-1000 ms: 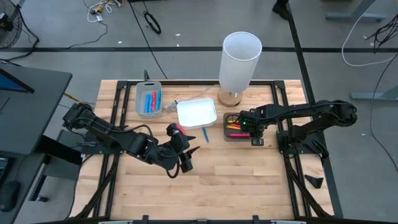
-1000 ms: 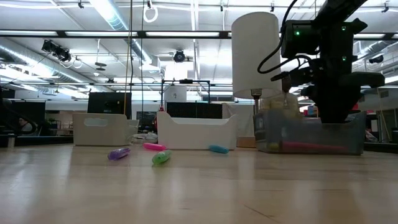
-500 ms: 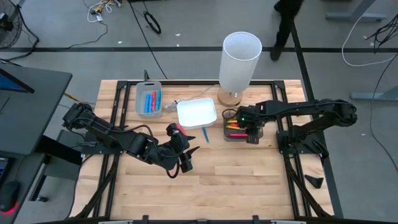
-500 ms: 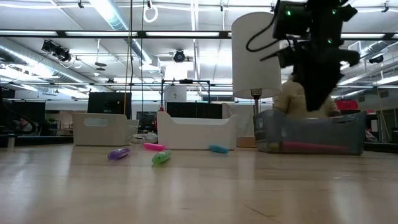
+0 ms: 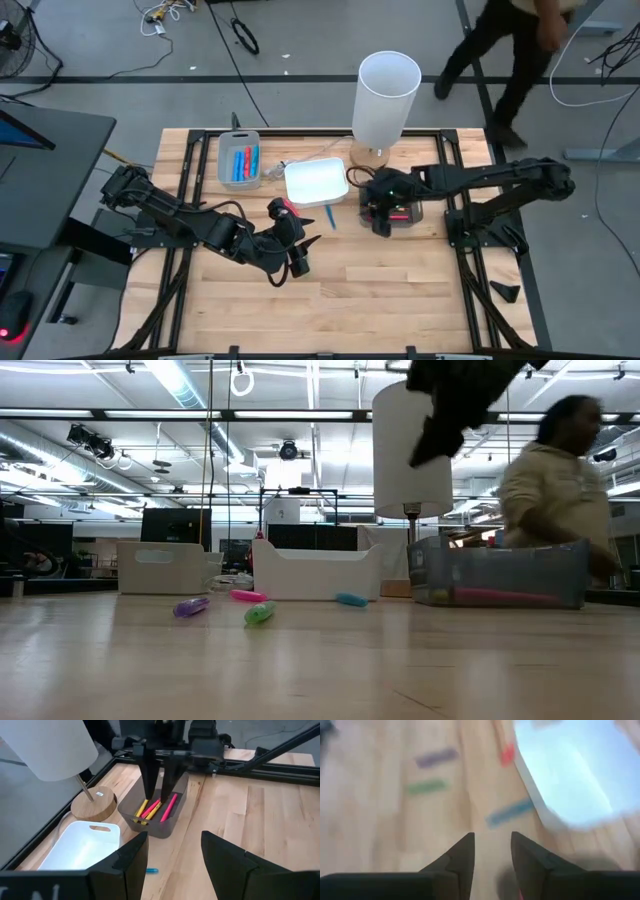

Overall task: Pick & Place Markers
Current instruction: Put the transparent purple pen into the white bin

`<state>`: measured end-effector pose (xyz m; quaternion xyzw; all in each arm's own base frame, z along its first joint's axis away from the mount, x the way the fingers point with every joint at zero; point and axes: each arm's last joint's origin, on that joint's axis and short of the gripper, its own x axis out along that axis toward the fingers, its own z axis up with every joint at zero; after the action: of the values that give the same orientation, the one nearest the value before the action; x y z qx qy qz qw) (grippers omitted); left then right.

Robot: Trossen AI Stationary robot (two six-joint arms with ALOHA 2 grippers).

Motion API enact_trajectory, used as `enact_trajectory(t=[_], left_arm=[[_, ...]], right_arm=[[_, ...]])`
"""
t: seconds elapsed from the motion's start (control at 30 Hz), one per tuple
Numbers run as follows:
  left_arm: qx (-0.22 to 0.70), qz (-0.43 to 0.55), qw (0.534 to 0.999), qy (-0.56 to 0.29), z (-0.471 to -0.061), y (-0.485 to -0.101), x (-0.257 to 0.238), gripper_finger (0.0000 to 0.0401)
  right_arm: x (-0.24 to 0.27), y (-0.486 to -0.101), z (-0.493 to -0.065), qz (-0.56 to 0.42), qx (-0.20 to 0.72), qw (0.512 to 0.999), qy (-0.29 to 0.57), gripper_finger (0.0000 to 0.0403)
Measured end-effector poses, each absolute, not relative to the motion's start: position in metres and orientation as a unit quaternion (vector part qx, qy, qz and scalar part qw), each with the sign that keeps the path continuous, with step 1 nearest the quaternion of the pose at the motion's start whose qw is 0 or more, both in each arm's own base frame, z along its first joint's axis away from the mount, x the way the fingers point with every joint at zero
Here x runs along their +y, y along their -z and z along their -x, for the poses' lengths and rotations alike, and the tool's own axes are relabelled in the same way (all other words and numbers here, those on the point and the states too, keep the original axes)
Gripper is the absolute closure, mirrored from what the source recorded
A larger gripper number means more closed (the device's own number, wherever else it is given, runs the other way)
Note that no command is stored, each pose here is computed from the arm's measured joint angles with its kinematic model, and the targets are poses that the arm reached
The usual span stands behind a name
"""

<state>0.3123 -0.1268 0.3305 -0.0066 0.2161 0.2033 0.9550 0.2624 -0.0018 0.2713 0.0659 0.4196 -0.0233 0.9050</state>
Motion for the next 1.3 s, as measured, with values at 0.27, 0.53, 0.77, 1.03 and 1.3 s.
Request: enact_trajectory(t=[0.27,0.53,0.77,1.03,1.3], left_arm=[[0.219,0.023,0.955,-0.201,-0.312,-0.33,-0.127,0.0213],[0.241,0.079,0.948,-0.193,-0.309,-0.325,-0.127,0.0213],[0.242,0.236,0.905,-0.257,-0.304,-0.317,-0.122,0.0214],[0.336,0.475,0.746,-0.324,-0.292,-0.3,-0.108,0.0231],[0.346,0.558,0.644,-0.393,-0.285,-0.294,-0.102,0.0244]], right_arm=[[0.038,-0.304,-0.285,-0.054,0.22,0.972,-0.057,0.0277],[0.062,-0.33,-0.289,-0.007,0.079,0.991,-0.111,0.0277],[0.06,-0.333,-0.29,0.004,0.065,0.992,-0.108,0.0277],[0.058,-0.332,-0.29,0.006,0.065,0.992,-0.106,0.0277],[0.058,-0.333,-0.29,0.014,0.061,0.992,-0.106,0.0277]])
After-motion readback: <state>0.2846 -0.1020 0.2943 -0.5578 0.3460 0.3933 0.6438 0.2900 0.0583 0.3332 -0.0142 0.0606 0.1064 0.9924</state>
